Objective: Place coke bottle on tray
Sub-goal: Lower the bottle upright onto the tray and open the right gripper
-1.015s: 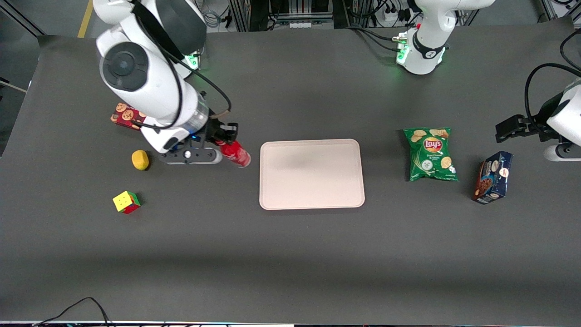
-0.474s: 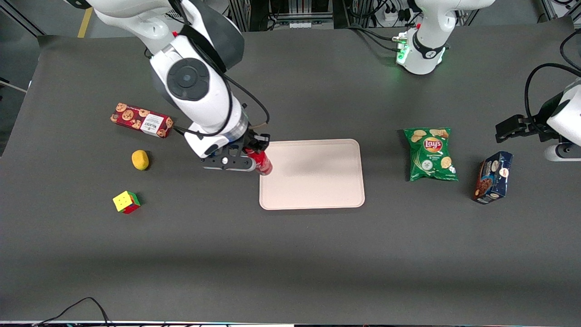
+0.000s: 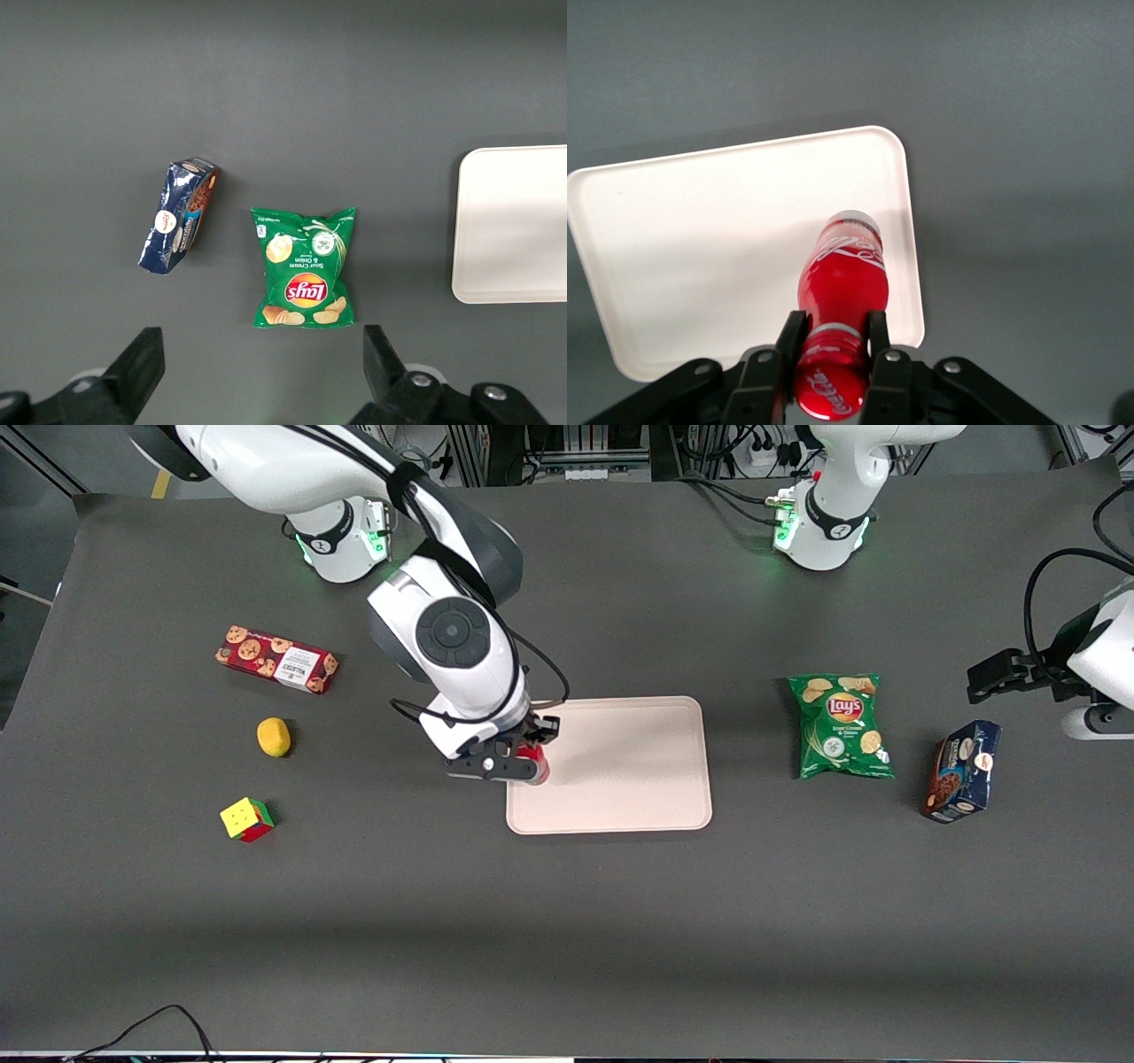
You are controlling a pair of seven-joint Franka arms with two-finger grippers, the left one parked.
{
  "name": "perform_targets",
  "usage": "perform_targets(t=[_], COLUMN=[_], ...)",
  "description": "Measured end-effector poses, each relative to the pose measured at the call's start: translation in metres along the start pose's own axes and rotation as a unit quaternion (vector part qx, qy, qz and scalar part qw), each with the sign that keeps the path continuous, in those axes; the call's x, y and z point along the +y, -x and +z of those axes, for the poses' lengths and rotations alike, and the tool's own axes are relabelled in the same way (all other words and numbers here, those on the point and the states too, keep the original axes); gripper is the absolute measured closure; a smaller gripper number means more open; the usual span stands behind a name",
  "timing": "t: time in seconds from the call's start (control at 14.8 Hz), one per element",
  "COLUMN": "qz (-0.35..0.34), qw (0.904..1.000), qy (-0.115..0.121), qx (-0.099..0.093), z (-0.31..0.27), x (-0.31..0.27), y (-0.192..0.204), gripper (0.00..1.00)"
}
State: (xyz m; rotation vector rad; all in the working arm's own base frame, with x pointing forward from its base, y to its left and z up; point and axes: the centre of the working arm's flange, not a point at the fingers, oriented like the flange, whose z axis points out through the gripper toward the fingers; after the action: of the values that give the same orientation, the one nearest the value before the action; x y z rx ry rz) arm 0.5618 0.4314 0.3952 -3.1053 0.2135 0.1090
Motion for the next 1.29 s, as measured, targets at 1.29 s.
perform_targets(t=[1.29], qz=[-0.007], qw=[1.0000], qy=[-0.001], qx=[-0.005], z=[0.072], x=[-0.005], y=[-0.008], gripper=[0.64])
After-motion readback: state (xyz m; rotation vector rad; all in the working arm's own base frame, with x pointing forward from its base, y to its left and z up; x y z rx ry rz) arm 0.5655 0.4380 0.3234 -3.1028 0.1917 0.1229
